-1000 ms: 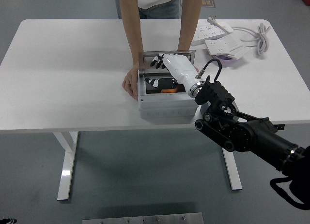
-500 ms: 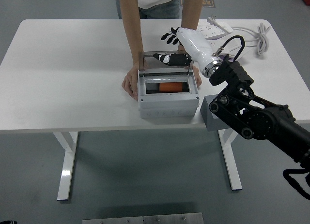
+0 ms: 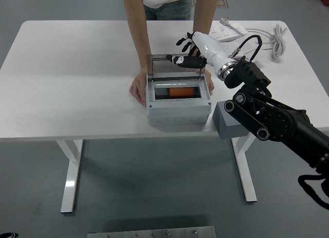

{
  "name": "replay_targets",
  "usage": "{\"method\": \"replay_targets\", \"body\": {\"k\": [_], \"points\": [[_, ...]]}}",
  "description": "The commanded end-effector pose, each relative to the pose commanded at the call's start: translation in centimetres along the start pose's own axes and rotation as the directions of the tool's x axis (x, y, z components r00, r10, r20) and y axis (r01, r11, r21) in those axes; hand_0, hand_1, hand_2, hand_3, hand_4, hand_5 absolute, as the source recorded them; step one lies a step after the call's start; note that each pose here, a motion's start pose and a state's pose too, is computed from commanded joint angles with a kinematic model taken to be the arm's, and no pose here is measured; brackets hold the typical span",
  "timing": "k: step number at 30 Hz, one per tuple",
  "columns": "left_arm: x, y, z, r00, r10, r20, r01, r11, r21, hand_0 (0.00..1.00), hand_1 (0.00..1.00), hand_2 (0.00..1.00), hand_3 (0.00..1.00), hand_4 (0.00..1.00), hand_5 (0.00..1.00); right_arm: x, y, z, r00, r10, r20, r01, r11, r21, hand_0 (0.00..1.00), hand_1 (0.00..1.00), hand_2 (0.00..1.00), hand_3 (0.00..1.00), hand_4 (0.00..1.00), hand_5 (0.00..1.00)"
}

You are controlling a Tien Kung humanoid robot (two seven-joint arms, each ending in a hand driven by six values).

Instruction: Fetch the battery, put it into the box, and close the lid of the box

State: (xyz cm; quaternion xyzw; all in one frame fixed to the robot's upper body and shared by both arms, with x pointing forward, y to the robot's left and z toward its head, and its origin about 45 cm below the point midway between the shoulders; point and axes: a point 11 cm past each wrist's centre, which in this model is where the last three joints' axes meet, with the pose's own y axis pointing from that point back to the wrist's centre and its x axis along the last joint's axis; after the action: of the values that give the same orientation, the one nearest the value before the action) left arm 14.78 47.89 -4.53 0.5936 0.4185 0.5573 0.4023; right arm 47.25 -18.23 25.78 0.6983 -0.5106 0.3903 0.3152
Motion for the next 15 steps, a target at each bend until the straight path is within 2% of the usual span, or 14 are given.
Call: {"method": "replay_targets", "body": {"k": [9,15], "points": [[0.0,0.0,0.0,1.000,0.001,0.002,-0.001,1.000,0.000,0.835,0.900,0.847,0.815,0.848,0.529,-0.5,-0.1,0.1,1.000,-0.003,-0.009,0.002,1.000,-0.011,0.998,0.931,0.877,0.986,0.998,0.998],[0.2,0.1,0.2,1.000,0.004,0.006,-0.004,1.000,-0.002,0.833,0.900,0.847,0.816,0.849,0.528,-1.5,-0.1,0.1,1.000,-0.021,-0.006,0.021,1.000,-0.016,0.998,0.935,0.880,0.980,0.998,0.998]]}}
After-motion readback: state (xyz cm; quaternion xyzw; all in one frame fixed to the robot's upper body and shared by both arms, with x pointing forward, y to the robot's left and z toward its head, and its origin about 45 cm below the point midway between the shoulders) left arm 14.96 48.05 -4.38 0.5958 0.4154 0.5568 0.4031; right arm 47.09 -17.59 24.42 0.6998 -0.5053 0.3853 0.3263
